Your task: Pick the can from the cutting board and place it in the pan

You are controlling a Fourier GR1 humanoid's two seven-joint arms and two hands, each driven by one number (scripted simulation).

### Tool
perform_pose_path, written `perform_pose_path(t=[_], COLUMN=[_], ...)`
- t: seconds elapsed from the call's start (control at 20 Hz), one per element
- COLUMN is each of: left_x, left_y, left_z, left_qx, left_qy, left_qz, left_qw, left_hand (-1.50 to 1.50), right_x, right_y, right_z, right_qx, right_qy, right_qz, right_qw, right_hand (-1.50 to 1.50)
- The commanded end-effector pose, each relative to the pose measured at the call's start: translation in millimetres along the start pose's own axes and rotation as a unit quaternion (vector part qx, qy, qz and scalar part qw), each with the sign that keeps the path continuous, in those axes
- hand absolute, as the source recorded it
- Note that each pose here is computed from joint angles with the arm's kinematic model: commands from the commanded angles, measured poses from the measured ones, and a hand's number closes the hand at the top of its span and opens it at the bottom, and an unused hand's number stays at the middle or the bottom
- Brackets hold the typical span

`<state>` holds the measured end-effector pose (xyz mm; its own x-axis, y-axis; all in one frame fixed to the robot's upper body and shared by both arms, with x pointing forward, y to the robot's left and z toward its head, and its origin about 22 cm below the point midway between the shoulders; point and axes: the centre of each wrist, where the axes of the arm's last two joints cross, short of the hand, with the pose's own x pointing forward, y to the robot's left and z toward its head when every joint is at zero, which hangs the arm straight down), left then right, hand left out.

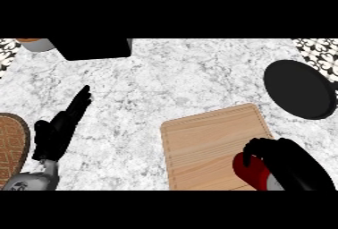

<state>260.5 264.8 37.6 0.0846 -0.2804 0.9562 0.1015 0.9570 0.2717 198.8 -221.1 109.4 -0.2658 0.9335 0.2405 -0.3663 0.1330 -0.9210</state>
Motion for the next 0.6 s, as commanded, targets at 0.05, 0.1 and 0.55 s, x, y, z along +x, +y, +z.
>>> perform_pose_path(t=[0.05,0.1,0.55], left_x=[-0.2,-8.1,13.0], left_y=[5.1,12.8,-5.3], left_z=[-1.7,10.0,-5.6], left_qx=[0.022,0.006,-0.012], left_qy=[-0.004,0.002,-0.021], left_qz=[-0.003,0.008,-0.004], left_qw=[0.9997,1.0,0.9997], left_hand=[0.0,0.0,0.0], right_x=[3.7,1.5,-65.0], right_y=[-24.5,-27.5,14.8], right_z=[42.8,50.4,89.8], right_qx=[-0.18,-0.209,-0.294], right_qy=[-0.068,-0.069,0.001], right_qz=[0.016,0.007,-0.08], right_qw=[0.981,0.975,0.953], right_hand=[1.5,1.5,1.5])
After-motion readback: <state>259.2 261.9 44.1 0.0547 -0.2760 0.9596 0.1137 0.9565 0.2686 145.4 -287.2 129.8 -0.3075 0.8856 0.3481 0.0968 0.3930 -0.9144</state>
